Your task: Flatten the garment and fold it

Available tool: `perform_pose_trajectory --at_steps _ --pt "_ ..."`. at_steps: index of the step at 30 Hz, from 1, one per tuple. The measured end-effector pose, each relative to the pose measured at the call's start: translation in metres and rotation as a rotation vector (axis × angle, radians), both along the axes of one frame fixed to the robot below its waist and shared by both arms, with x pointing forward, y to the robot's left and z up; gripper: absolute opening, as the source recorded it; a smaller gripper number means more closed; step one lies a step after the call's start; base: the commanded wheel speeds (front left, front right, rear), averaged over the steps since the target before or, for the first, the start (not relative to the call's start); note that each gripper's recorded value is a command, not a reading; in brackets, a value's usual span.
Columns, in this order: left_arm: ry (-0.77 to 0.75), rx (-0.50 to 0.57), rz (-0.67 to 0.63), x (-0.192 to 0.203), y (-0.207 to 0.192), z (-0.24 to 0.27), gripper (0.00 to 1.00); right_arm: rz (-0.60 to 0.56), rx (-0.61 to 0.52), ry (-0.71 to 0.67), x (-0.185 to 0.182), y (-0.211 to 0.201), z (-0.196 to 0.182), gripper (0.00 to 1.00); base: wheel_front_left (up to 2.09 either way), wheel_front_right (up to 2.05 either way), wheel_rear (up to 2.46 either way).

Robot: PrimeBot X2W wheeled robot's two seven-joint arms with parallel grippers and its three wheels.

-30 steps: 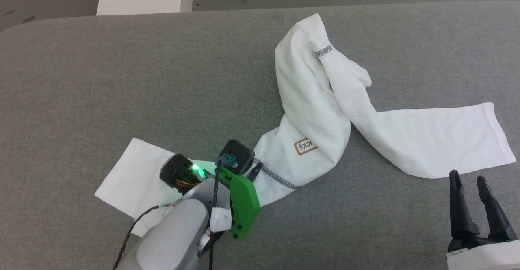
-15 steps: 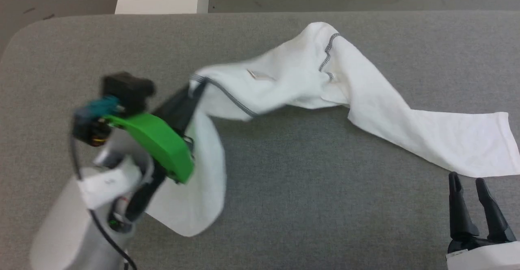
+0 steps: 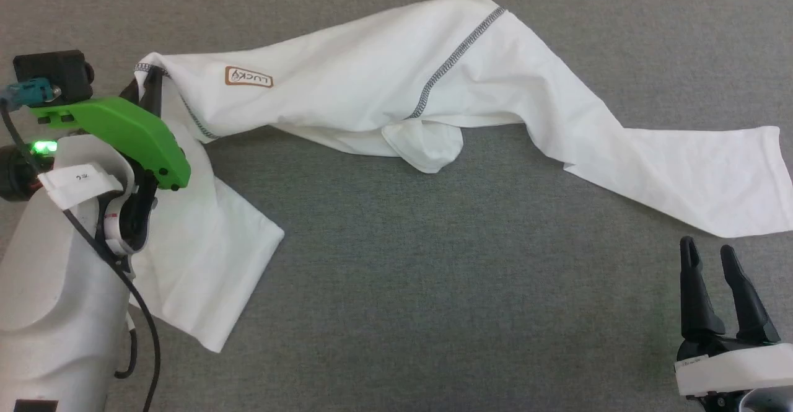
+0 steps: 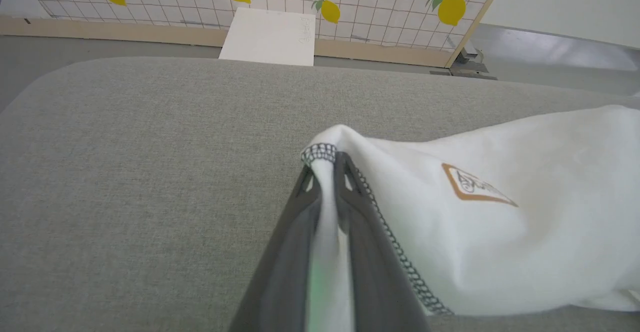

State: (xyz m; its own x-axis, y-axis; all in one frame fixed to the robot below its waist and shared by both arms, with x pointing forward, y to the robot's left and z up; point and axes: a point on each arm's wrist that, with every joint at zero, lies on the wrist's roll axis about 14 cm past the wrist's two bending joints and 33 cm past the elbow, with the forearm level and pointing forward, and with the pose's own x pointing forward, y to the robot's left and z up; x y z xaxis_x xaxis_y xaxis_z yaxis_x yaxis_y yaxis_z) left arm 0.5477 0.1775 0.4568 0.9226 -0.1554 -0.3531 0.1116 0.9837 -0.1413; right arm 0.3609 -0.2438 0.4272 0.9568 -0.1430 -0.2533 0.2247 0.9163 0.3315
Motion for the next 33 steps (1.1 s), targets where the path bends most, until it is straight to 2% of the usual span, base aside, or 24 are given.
perform_pose_trajectory --at_steps 6,11,16,19,25,33 --pt "-0.074 -0.015 -0.040 0.012 -0.020 -0.001 1.00 -0.022 -0.006 0.038 -0.004 -0.007 -0.012 1.00 0.00 0.00 0.00" --pt "-0.300 -0.058 -0.054 0.009 -0.033 0.051 1.00 -0.009 -0.001 0.020 -0.002 -0.003 -0.007 1.00 0.00 0.00 0.00" --pt "-0.451 -0.117 -0.024 -0.032 -0.038 0.082 1.00 0.026 0.012 -0.009 0.002 0.008 0.002 1.00 0.00 0.00 0.00" --pt "-0.510 -0.110 0.026 -0.065 -0.033 0.089 1.00 0.049 0.021 -0.027 0.004 0.015 0.008 1.00 0.00 0.00 0.00" --pt "-0.474 -0.095 0.060 -0.134 -0.039 0.070 1.00 0.090 0.031 -0.051 -0.001 0.028 0.017 1.00 0.00 0.00 0.00" --pt "-0.343 -0.090 0.139 -0.189 -0.033 0.034 1.00 0.176 0.013 -0.052 -0.005 0.050 0.025 1.00 0.00 0.00 0.00"
